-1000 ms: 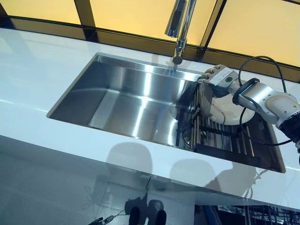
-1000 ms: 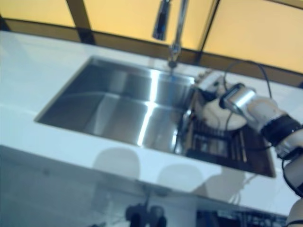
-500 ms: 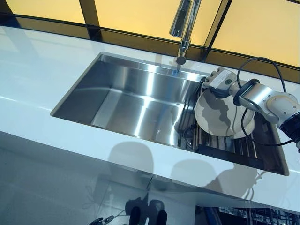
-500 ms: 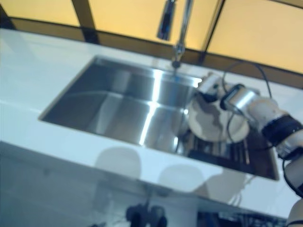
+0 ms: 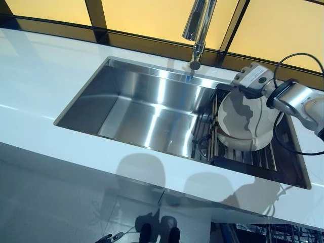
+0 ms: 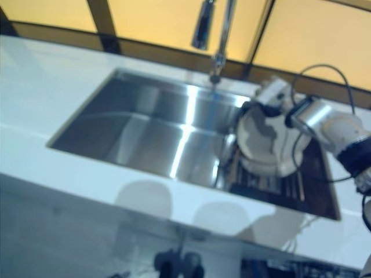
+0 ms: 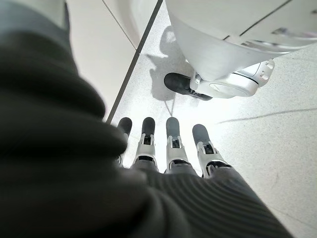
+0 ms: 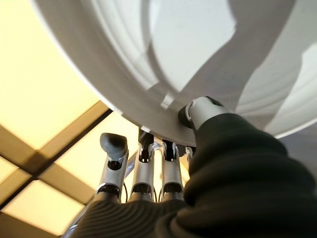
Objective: Take plates into dishwasher
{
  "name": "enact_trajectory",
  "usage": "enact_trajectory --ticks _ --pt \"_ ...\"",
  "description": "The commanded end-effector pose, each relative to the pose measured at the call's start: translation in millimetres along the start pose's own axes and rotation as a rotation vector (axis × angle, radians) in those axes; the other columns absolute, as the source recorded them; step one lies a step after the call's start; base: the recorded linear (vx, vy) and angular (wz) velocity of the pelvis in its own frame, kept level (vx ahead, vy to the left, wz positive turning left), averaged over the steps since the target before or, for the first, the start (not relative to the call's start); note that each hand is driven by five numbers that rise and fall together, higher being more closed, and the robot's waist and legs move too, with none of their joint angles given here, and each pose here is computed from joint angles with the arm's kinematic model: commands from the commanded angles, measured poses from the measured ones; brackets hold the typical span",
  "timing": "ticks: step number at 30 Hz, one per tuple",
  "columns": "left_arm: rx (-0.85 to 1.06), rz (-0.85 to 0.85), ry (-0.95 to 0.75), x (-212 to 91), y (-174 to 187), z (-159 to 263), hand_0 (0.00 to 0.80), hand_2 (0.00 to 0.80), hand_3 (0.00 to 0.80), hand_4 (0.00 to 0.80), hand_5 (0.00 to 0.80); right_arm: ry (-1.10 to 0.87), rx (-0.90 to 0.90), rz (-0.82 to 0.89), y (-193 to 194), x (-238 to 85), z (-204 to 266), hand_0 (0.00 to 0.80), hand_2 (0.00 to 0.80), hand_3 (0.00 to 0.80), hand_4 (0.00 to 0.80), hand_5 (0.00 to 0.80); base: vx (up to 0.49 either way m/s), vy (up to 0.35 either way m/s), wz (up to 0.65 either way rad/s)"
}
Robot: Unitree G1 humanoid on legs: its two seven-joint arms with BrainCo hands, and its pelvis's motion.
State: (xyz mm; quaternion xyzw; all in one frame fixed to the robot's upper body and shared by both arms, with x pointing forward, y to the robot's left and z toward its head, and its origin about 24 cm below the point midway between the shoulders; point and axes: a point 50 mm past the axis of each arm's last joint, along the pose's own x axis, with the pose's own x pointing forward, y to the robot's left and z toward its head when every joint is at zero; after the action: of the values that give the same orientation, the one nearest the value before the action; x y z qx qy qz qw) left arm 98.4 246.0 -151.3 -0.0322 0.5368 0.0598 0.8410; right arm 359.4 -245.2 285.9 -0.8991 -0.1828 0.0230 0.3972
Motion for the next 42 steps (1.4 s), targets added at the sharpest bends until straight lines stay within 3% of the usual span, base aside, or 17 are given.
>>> enact_trajectory --ticks 1,10,25,34,42 --pt "0.031 0.022 0.019 -3 11 -6 0.0 0.0 0.0 0.0 0.0 0.208 0.018 -0.085 -26 -10 -49 0.8 0.8 0.8 0.8 0.8 0.014 0.031 -0.05" --pt "0.042 0.006 0.02 -2 8 -4 0.0 0.0 0.0 0.0 0.0 0.421 0.191 -0.001 -12 -40 -88 0.8 0.8 0.8 0.8 0.8 0.021 0.059 -0.15" --pt "0.057 0.009 -0.004 0 6 5 0.0 0.0 0.0 0.0 0.0 0.628 0.389 0.066 12 -82 -121 0.8 0.8 0.8 0.8 0.8 0.018 0.101 -0.18" --pt "0.158 -0.039 0.007 1 2 9 0.0 0.0 0.0 0.0 0.0 0.761 0.511 0.082 35 -122 -133 0.8 0.8 0.8 0.8 0.8 0.013 0.132 -0.19" --pt "0.094 0.041 0.007 -4 25 14 0.0 0.0 0.0 0.0 0.0 0.765 0.579 0.001 33 -120 -129 0.8 0.8 0.8 0.8 0.8 -0.062 0.009 -0.77"
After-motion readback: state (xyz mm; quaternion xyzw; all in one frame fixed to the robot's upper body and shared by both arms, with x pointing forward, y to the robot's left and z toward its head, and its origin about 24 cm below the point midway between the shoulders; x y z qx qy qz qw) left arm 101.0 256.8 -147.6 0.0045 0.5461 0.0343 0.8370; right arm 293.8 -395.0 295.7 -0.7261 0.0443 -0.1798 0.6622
